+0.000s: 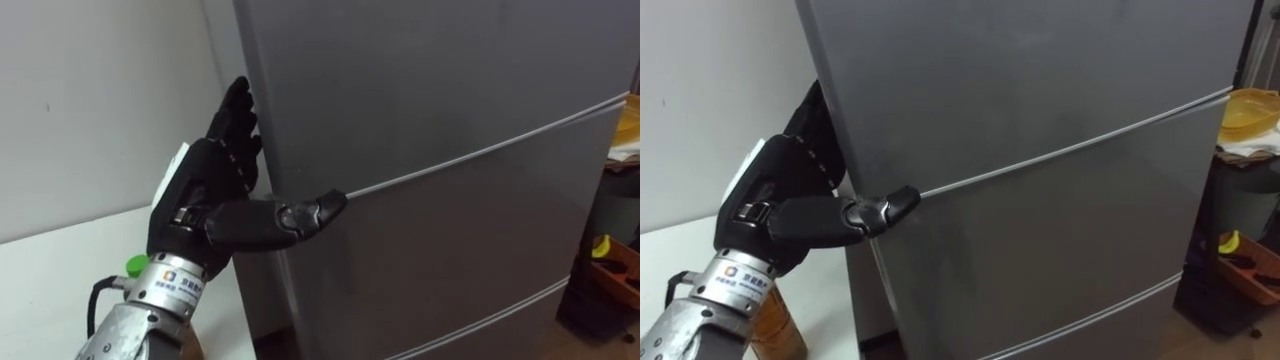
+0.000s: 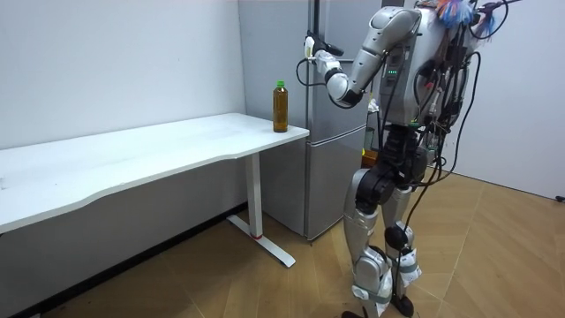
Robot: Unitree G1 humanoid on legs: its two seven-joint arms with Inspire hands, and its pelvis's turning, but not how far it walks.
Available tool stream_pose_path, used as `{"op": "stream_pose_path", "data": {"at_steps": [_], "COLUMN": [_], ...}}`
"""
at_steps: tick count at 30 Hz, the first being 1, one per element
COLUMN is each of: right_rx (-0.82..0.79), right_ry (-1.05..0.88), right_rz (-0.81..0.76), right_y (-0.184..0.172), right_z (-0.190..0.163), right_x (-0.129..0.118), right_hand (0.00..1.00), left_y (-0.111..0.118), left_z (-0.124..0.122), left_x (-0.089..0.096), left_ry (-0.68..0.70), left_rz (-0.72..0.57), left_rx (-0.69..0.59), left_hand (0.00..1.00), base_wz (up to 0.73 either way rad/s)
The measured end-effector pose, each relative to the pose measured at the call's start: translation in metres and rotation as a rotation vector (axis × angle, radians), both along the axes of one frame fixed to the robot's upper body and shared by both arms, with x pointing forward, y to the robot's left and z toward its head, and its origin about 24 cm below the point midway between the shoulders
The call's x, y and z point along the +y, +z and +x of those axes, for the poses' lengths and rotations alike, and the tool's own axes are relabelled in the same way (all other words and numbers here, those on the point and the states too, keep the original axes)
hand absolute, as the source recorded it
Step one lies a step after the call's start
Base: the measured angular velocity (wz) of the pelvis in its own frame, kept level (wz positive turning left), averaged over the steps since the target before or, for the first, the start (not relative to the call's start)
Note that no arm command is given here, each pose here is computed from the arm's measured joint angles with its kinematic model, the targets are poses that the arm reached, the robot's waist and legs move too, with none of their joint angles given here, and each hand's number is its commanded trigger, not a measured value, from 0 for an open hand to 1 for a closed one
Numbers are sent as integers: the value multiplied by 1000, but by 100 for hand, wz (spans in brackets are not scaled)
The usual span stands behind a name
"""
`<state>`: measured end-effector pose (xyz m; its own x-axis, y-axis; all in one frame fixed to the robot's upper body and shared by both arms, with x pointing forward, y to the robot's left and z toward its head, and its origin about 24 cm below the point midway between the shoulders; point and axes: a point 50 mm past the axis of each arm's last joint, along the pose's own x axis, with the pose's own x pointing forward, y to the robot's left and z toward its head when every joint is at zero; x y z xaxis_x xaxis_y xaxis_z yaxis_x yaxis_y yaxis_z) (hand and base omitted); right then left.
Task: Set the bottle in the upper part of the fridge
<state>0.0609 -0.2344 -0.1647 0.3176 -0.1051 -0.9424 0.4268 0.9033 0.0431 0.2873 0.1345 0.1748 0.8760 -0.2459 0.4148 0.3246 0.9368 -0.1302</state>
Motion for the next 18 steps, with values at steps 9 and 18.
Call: {"op": "stream_pose_path", "data": {"at_steps": [9, 18], "right_rx": [2, 2], "right_ry": [10, 48], "right_rz": [0, -10], "right_y": [1, 2], "right_z": [2, 6], "right_x": [-2, -3], "right_hand": [0, 0], "left_y": [0, 2], "left_z": [1, 2], "left_x": [4, 5], "left_ry": [28, 56], "left_rz": [1, 1], "left_rx": [1, -4], "left_hand": [100, 100], "base_wz": [0, 2]}}
